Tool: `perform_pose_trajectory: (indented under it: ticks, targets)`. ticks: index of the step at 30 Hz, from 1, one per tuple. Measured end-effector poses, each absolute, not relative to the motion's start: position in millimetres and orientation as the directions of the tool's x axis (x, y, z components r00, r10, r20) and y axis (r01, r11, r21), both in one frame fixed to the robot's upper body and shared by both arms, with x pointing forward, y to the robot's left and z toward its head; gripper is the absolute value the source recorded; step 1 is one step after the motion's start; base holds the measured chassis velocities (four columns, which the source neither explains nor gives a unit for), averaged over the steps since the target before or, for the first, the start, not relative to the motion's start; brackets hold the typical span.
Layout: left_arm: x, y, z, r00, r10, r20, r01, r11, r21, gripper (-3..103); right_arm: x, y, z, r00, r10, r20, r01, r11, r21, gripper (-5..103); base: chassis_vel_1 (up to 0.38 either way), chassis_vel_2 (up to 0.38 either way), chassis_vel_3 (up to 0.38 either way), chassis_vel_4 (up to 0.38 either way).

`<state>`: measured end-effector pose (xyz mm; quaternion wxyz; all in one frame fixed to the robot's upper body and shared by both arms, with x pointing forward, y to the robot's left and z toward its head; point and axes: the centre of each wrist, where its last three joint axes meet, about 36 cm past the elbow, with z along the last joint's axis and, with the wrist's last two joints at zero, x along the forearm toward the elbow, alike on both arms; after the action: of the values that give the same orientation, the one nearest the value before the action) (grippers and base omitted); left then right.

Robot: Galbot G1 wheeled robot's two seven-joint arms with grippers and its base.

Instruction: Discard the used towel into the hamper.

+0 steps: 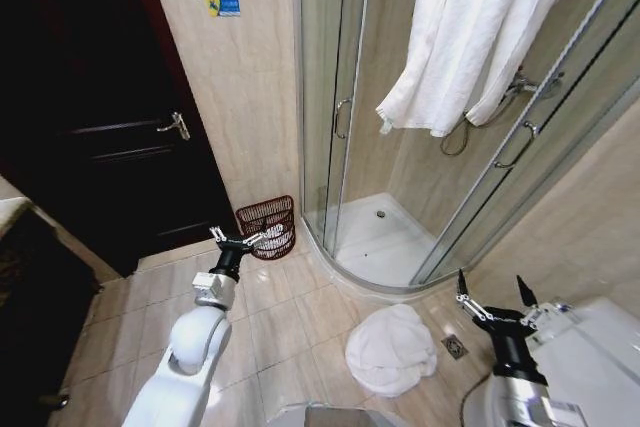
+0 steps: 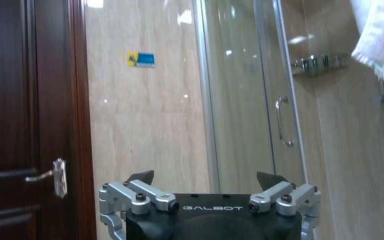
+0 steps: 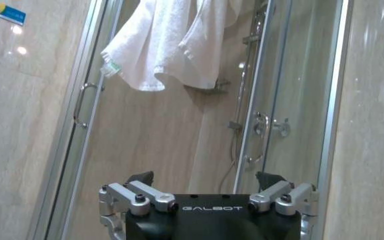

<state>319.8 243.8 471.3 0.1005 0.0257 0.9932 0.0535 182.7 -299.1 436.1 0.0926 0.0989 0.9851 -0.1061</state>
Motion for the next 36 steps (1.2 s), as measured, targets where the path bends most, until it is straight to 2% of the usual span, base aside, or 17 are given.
perform_pose_trajectory:
  ticks: [9, 36]
  targets:
    - [317.6, 246.9, 486.5, -0.969, 0.056, -0.240, 0.027, 0.992, 0.122, 100, 184.2, -296.5, 440.5, -0.962, 0.166, -0.215, 0.209, 0.959, -0.193, 100, 0.000, 0.000, 0.000, 0.000]
    - [313.9, 235.7, 496.3, -0.971, 0.079, -0.227, 0.060, 0.994, 0.088, 100, 182.3, -296.2, 449.8, -0.957, 0.170, -0.235, 0.217, 0.958, -0.188, 100, 0.000, 0.000, 0.000, 0.000]
